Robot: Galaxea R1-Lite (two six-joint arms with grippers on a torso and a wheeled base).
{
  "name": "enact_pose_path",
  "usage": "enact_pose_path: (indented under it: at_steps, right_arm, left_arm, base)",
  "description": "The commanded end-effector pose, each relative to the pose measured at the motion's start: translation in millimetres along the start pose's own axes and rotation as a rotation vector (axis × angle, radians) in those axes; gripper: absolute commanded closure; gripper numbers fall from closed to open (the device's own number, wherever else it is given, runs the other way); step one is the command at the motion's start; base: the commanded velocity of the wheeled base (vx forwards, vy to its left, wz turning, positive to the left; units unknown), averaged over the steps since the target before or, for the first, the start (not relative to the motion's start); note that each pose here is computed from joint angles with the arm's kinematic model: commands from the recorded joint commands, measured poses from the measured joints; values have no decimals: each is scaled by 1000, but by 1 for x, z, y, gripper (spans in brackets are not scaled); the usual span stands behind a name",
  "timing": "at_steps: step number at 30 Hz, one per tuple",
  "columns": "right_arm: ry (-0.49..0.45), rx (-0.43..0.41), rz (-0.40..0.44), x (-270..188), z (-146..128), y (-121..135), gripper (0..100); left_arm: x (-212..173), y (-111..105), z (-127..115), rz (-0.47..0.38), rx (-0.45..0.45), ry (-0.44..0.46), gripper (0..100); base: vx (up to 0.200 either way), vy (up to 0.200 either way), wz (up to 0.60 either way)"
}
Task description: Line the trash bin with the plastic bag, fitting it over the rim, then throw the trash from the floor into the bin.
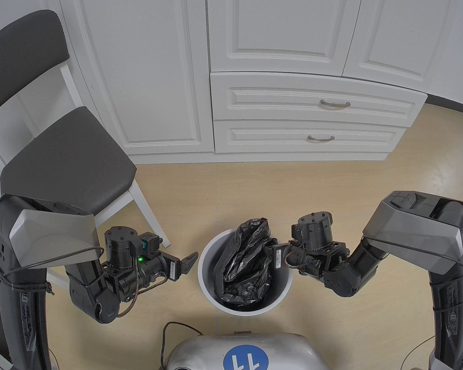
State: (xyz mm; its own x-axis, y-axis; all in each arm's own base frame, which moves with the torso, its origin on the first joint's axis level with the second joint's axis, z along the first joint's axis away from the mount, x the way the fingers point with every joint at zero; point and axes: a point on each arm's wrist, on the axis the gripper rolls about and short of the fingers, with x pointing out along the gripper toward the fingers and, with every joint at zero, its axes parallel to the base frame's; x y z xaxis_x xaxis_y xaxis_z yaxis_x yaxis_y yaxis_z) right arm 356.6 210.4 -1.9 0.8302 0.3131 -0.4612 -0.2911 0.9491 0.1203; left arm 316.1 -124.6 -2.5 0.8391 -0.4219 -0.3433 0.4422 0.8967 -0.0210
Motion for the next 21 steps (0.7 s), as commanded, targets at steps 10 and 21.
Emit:
enact_pose_path:
  at_steps: [10, 21]
  right_arm:
    - [-32, -1, 23, -12, 14, 8, 100]
    - [4, -24, 51, -24, 4, 21, 100]
  left_arm:
    - [29, -11, 17, -38, 15, -92, 0]
    - [62, -47, 43, -175, 34, -108, 0]
  base:
    - [0, 0, 0]
    - [0, 0, 0]
